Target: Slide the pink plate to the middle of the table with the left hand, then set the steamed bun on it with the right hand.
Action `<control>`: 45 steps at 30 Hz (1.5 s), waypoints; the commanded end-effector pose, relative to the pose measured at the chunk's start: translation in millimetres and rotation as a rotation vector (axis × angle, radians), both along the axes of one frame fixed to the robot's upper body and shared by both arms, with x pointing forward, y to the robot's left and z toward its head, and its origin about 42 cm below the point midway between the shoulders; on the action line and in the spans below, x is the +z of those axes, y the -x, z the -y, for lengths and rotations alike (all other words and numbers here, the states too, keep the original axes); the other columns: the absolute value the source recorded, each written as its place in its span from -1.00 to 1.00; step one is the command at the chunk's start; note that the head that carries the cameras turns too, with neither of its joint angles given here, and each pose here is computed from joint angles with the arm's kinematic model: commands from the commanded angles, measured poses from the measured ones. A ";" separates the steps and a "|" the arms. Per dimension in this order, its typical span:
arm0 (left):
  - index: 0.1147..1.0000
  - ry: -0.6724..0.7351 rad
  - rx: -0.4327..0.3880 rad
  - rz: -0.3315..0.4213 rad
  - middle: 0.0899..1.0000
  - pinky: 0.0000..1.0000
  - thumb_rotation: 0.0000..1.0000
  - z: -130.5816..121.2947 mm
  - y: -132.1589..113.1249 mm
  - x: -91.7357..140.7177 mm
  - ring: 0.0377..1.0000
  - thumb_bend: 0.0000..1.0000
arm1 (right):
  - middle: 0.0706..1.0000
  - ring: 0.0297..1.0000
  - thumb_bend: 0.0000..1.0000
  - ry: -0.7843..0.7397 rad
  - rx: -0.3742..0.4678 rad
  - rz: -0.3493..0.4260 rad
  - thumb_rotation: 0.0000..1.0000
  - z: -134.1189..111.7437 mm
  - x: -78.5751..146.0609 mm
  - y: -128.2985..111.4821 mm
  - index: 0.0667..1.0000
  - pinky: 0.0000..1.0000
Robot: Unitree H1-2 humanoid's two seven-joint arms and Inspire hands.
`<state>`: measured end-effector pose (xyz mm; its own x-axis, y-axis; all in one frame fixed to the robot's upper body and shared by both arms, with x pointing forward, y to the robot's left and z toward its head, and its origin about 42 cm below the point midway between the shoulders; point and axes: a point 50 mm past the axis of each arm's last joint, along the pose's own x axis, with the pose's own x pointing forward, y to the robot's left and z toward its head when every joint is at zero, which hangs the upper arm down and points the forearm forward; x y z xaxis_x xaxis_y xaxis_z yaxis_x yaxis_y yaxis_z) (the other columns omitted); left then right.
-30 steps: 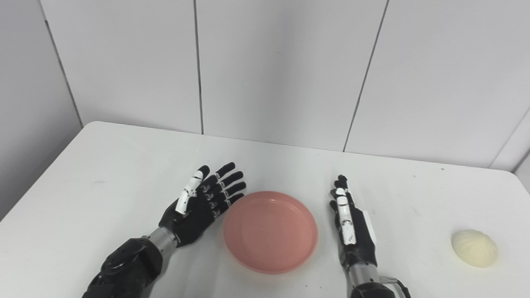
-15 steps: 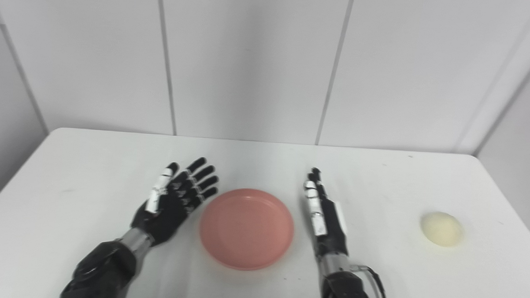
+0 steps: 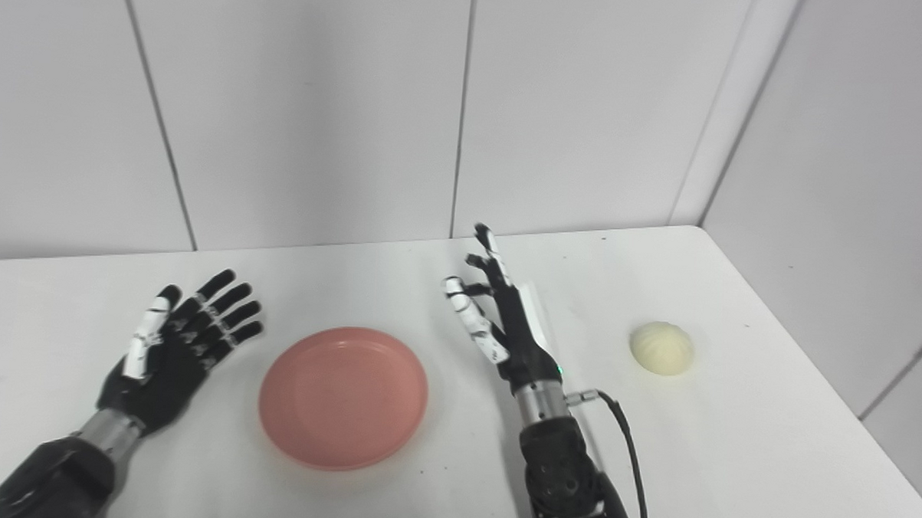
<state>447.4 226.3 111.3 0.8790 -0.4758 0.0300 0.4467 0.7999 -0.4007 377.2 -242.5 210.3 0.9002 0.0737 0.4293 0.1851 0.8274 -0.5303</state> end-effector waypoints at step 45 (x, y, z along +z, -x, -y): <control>0.53 -0.084 0.118 -0.354 0.54 0.43 0.57 -83.1 54.2 -103.5 0.50 0.07 | 0.81 0.73 0.96 0.604 -0.563 -0.436 -0.02 207.8 82.4 49.5 0.77 0.45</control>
<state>470.5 289.6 109.2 0.9141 -0.4049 0.0234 0.3856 0.8497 -0.3596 321.3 -443.9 266.4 0.9537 -0.3005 -0.0159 0.0760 0.2916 -0.9535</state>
